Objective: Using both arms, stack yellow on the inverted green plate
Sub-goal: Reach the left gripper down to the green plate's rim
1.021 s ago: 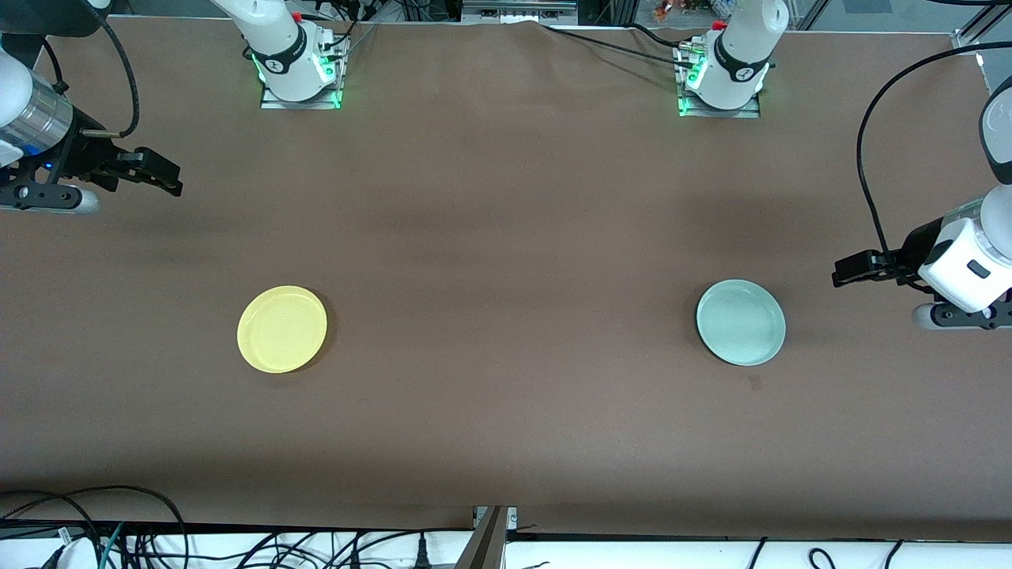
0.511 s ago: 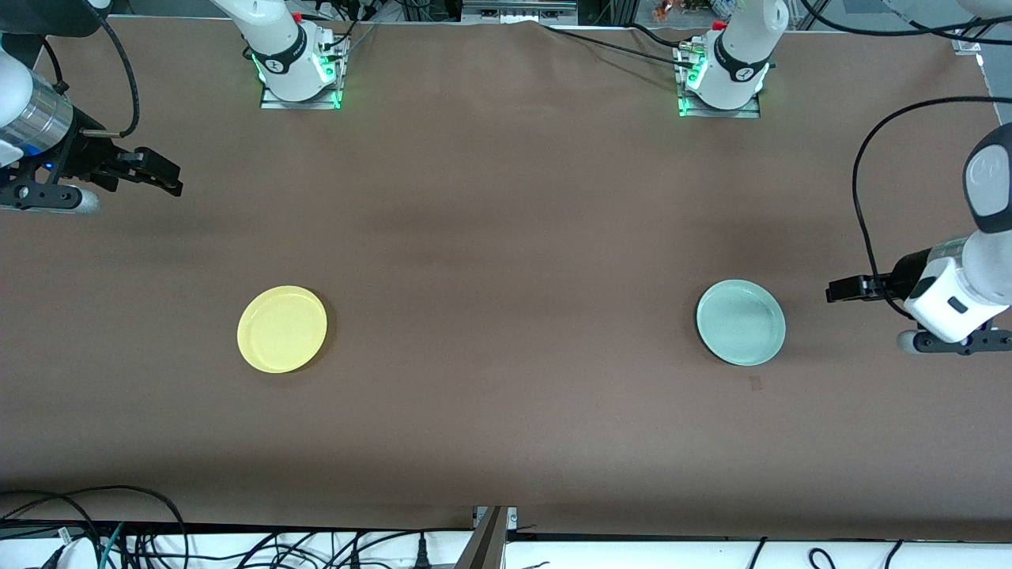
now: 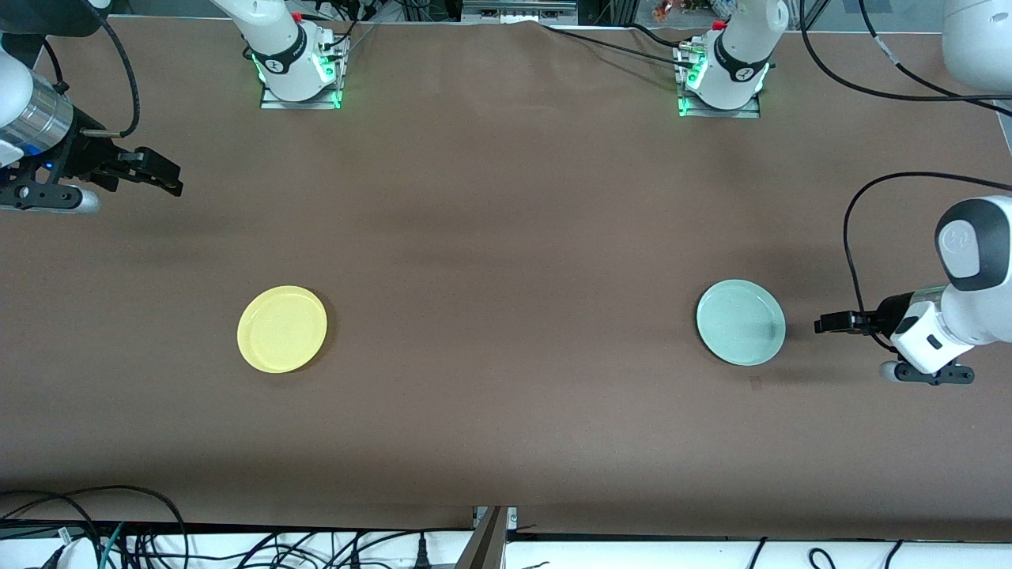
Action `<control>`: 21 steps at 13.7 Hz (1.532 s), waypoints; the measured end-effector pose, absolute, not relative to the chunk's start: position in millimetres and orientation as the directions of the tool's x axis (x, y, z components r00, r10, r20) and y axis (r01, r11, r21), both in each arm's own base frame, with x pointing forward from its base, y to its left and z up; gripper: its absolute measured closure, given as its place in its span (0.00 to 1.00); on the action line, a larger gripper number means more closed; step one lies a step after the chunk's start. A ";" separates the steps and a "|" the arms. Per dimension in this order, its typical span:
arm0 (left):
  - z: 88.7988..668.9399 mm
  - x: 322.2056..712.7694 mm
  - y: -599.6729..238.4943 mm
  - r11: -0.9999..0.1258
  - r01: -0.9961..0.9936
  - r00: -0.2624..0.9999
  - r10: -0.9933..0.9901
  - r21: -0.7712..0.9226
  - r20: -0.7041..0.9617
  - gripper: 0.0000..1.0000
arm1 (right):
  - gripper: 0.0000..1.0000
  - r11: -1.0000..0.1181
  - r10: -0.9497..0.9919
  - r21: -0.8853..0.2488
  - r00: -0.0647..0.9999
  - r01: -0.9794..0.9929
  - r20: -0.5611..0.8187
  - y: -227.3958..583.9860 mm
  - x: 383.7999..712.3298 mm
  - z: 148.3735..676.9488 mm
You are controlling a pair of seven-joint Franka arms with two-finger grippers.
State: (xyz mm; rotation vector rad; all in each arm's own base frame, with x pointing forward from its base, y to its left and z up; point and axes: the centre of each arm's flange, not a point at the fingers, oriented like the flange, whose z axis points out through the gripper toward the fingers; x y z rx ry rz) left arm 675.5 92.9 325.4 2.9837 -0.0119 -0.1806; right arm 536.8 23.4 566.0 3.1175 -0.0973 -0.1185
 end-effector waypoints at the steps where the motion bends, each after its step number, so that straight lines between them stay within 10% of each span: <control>1: 310.5 671.2 93.7 -0.988 -0.015 0.994 -0.031 0.152 -0.108 0.00 | 0.00 -0.998 -0.063 0.023 0.995 -0.062 -0.075 23.4 536.8 566.0; 21: 189.4 599.7 74.1 -0.988 0.003 0.996 -0.012 0.155 -0.091 0.06 | 0.00 -0.998 -0.063 0.023 0.995 -0.061 -0.075 23.4 536.8 566.0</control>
